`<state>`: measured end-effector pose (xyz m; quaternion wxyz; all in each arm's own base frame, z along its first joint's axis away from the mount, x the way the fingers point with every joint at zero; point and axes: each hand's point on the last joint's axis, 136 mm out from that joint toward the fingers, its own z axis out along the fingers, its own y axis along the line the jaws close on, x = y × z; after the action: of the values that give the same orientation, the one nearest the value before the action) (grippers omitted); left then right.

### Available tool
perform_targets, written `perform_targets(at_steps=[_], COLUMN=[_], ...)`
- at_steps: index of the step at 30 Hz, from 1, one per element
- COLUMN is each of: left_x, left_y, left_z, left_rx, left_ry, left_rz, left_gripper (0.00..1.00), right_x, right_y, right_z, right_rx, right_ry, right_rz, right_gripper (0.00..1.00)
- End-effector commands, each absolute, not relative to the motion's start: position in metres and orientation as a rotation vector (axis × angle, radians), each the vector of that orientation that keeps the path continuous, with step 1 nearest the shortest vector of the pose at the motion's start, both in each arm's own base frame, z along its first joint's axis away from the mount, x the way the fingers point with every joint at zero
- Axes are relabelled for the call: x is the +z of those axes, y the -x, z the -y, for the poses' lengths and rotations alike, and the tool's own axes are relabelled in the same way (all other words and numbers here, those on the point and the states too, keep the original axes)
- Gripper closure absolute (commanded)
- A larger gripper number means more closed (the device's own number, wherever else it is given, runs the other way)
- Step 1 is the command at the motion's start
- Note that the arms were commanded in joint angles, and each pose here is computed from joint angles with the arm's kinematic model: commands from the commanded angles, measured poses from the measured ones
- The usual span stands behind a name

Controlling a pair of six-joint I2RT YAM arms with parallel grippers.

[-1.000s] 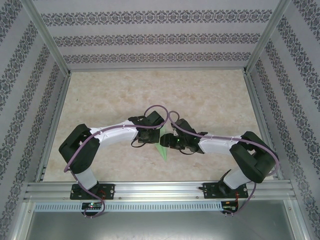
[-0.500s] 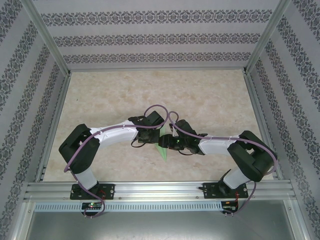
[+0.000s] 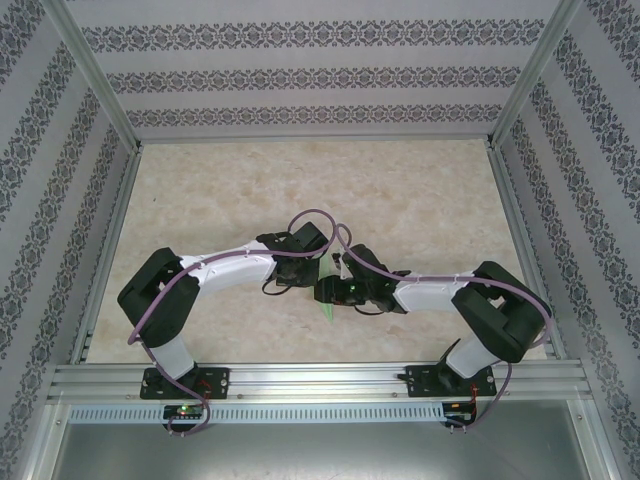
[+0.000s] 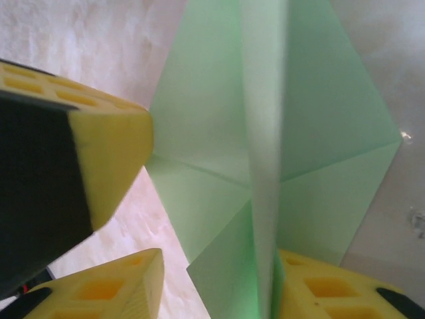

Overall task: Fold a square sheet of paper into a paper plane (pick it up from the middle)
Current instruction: Pick up the paper plane from the center of the table.

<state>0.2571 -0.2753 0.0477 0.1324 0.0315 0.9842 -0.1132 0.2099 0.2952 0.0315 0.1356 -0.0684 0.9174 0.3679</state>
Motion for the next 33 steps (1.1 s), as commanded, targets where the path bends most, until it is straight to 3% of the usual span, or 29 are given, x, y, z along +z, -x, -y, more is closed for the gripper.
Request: perform_targets(at_steps=[1, 13, 26, 33], left_x=[0.0547, 0.0550, 0.0546, 0.0574], left_y=[-0.2575, -0.2583, -0.2583, -0.2584], left_z=[0.2799, 0.2812, 0.2856, 0.2845], left_rx=[-0.360, -0.364, -0.388, -0.385], left_ry=[-0.117, -0.115, -0.122, -0.120], left_rz=[-2.821, -2.820, -2.824, -2.820], left_gripper=[0.99, 0.96, 0.93, 0.93], right_x=[0.0284, 0.0239, 0.0200, 0.0194], right_y=[-0.2126, -0.2197, -0.2185, -0.2203], right_z=[-0.2985, -0.2918, -0.2972, -0.2966], right_rx=[1.004, 0.879, 0.847, 0.813], right_ry=[0.252, 0.245, 0.280, 0.287], right_rz=[-2.661, -2.682, -2.693, -2.698], right_gripper=[0.61, 0.79, 0.80, 0.89])
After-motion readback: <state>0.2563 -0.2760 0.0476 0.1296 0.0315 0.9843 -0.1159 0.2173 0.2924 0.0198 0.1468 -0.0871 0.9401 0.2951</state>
